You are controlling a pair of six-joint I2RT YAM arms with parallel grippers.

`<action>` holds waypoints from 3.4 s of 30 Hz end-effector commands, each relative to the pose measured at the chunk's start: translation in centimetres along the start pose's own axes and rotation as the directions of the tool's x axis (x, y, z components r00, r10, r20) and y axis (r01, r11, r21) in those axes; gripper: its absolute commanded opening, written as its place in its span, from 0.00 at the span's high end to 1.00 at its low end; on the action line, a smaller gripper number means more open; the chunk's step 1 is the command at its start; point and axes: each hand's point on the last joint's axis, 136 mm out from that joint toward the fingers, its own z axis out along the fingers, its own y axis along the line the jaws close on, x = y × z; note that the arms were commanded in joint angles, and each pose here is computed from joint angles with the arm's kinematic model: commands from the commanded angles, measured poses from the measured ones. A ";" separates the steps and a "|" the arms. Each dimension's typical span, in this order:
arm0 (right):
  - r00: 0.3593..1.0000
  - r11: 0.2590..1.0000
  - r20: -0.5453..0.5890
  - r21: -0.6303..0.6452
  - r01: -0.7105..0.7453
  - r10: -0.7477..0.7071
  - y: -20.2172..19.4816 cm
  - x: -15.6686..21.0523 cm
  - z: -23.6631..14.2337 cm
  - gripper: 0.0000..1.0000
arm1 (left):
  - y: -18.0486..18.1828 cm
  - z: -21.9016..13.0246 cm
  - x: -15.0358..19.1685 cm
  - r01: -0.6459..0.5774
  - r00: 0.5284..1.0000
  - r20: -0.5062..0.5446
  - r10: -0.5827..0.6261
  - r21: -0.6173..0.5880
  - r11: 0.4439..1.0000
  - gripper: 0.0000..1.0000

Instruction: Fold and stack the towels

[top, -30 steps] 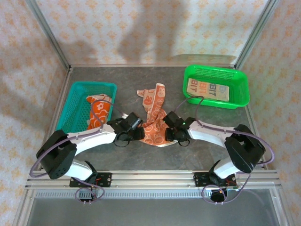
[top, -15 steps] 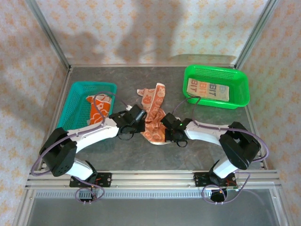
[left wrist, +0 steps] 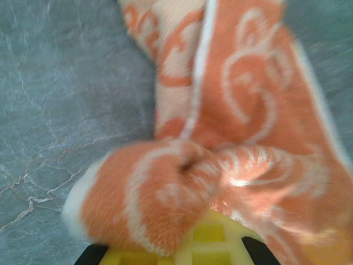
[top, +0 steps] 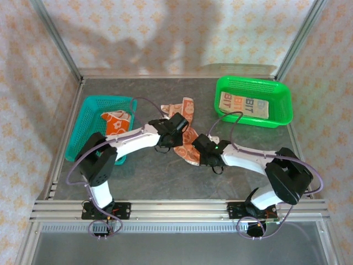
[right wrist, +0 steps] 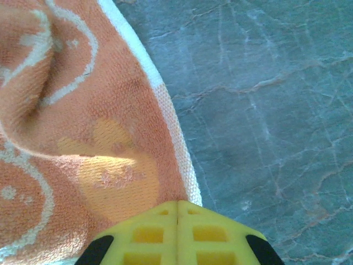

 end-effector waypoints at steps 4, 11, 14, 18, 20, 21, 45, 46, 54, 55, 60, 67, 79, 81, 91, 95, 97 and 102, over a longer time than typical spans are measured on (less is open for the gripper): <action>0.998 0.997 0.037 0.065 -0.045 0.043 -2.0 -0.3 -0.7 1.00 | 0.2 0.4 -0.1 -0.036 0.999 -0.012 0.036 -0.040 0.999 0.63; 0.997 0.995 0.046 0.080 -0.063 0.059 -2.3 -0.5 -0.8 1.00 | -2.1 3.6 -1.4 -0.069 0.997 -0.029 0.068 -0.013 0.998 0.66; 0.997 0.993 0.041 0.090 -0.072 0.069 -2.6 -0.2 -0.7 1.00 | -3.7 4.6 -2.4 -0.088 0.996 -0.031 0.088 0.000 0.996 0.71; 0.993 0.986 0.041 0.120 -0.112 0.107 -3.9 0.4 -0.5 1.00 | -6.3 5.3 -4.1 -0.095 0.995 -0.016 0.096 0.048 0.994 0.67; 0.991 0.981 0.043 0.141 -0.132 0.128 -4.8 0.7 -0.5 1.00 | -7.0 5.5 -4.7 -0.105 0.994 -0.019 0.106 0.061 0.993 0.62; 0.989 0.977 0.047 0.157 -0.146 0.141 -5.3 0.7 -0.6 1.00 | -7.1 5.2 -4.9 -0.107 0.994 -0.024 0.109 0.061 0.992 0.60; 0.987 0.978 0.008 0.134 -0.158 0.158 -5.1 0.4 -0.3 1.00 | -3.9 5.2 -4.1 0.003 1.000 -0.026 0.005 0.284 0.959 0.47; 0.987 0.978 0.008 0.132 -0.160 0.160 -5.1 0.4 -0.4 1.00 | -4.1 5.5 -4.2 0.003 1.000 -0.025 0.005 0.288 0.958 0.47; 0.988 0.979 -0.002 0.131 -0.156 0.157 -5.1 0.6 -0.3 1.00 | -5.6 7.1 -4.7 0.041 0.999 -0.031 -0.033 0.340 0.939 0.79; 0.988 0.979 -0.003 0.131 -0.153 0.155 -5.1 0.6 -0.3 1.00 | -5.7 6.9 -4.8 0.046 0.999 -0.023 -0.040 0.346 0.937 0.84; 0.990 0.984 0.004 0.111 -0.140 0.141 -4.3 -0.2 -0.6 1.00 | -4.4 4.2 -5.3 0.049 0.998 0.030 -0.062 0.320 0.946 1.00; 0.991 0.991 0.044 0.027 -0.129 0.128 -2.4 -2.1 -2.5 1.00 | 2.6 -3.1 -4.2 0.097 0.990 0.093 -0.105 0.087 0.991 1.00; 0.991 0.991 0.016 0.038 -0.131 0.130 -2.9 -0.9 -1.7 1.00 | 2.3 -2.1 -0.7 0.027 1.000 -0.006 -0.027 -0.052 0.998 0.56; 0.992 0.991 0.010 0.044 -0.129 0.129 -3.0 -0.7 -1.5 1.00 | 1.6 -0.5 -1.0 0.008 1.000 -0.008 -0.008 -0.049 0.999 0.56; 0.992 0.992 0.025 0.010 -0.124 0.124 -3.0 -0.5 -1.9 1.00 | 3.6 -1.0 0.0 0.007 1.000 -0.007 -0.007 -0.101 0.995 0.55; 0.995 0.995 0.029 -0.004 -0.099 0.100 -2.8 -0.5 -1.8 0.83 | 5.5 -2.1 2.8 0.082 0.996 -0.024 -0.084 -0.080 0.993 0.55; 0.996 0.996 0.018 -0.017 -0.084 0.084 -2.5 -0.4 -1.5 0.80 | 6.1 -2.2 4.4 0.109 0.993 -0.031 -0.111 -0.072 0.991 0.55; 0.998 0.998 0.007 -0.016 -0.068 0.068 -2.3 -0.2 -1.1 0.72 | 6.4 -1.7 7.9 0.155 0.986 -0.064 -0.157 -0.034 0.987 0.55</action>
